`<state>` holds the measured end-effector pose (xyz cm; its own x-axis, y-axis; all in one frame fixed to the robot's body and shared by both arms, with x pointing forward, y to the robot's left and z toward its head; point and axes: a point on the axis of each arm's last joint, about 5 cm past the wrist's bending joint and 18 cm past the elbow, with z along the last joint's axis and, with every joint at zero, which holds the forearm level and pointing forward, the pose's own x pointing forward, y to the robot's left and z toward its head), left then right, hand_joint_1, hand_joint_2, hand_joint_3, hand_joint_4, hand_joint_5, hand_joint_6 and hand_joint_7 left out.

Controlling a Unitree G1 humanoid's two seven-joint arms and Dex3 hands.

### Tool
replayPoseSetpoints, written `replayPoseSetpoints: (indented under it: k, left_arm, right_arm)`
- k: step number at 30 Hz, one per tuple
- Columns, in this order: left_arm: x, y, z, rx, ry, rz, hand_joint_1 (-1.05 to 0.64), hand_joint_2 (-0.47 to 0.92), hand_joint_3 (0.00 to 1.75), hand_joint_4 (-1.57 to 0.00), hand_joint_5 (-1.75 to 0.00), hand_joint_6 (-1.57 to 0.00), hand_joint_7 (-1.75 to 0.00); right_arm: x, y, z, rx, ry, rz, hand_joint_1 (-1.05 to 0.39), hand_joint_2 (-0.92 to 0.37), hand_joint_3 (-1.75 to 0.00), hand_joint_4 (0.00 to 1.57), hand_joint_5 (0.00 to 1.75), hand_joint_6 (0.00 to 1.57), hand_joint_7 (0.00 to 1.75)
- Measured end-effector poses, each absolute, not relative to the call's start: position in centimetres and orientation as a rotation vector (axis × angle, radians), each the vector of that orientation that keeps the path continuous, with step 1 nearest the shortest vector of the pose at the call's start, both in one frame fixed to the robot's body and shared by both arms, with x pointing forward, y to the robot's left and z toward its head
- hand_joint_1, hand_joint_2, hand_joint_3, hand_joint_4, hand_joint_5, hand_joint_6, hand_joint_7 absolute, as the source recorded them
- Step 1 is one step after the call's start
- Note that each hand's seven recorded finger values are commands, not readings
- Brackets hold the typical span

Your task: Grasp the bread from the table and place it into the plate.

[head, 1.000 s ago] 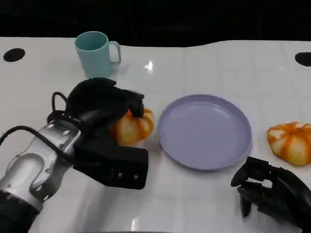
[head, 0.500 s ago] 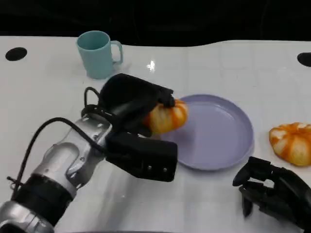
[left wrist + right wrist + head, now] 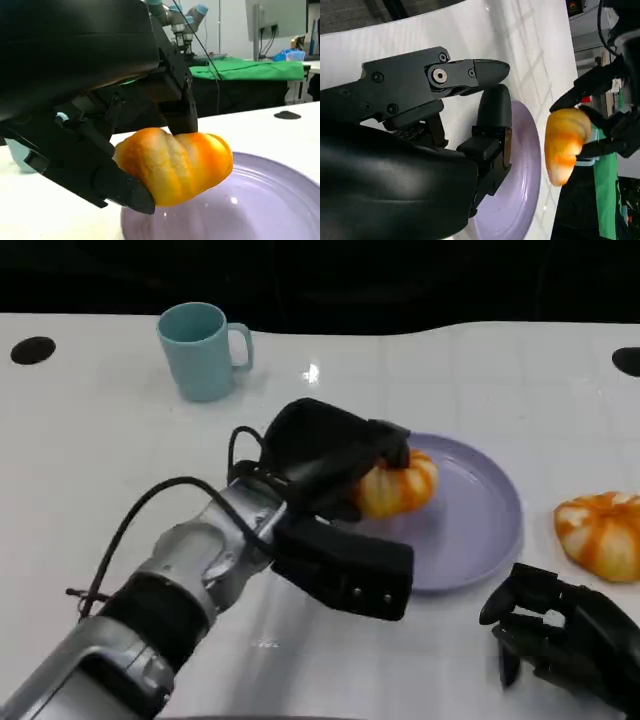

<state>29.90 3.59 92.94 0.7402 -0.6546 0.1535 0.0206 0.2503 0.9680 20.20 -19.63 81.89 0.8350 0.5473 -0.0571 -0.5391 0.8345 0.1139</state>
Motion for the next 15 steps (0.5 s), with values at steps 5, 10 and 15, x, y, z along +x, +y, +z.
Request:
replayPoseSetpoints:
  k: [5, 10, 15]
  left_arm:
    - [29.9, 1.8, 93.3, 1.242, -0.638, -0.537, -0.32, 0.91, 0.43, -0.89, -1.75, -0.82, -1.03]
    - [29.7, 1.1, 92.8, 1.238, -0.627, -0.555, -0.32, 0.89, 0.46, -0.92, -1.75, -0.77, -1.21]
    - [29.7, 0.2, 92.5, 1.257, -0.62, -0.563, -0.32, 0.87, 0.54, -0.93, -1.75, -0.71, -1.38]
  right_arm:
    - [20.2, -19.6, 81.9, 0.099, 0.088, 0.58, -0.51, -0.92, -0.28, 0.7, 1.75, 0.67, 1.4]
    - [20.2, -19.7, 81.9, 0.101, 0.087, 0.58, -0.51, -0.92, -0.27, 0.7, 1.75, 0.67, 1.4]
    - [20.2, -19.7, 81.9, 0.1, 0.087, 0.579, -0.51, -0.92, -0.27, 0.71, 1.75, 0.67, 1.41]
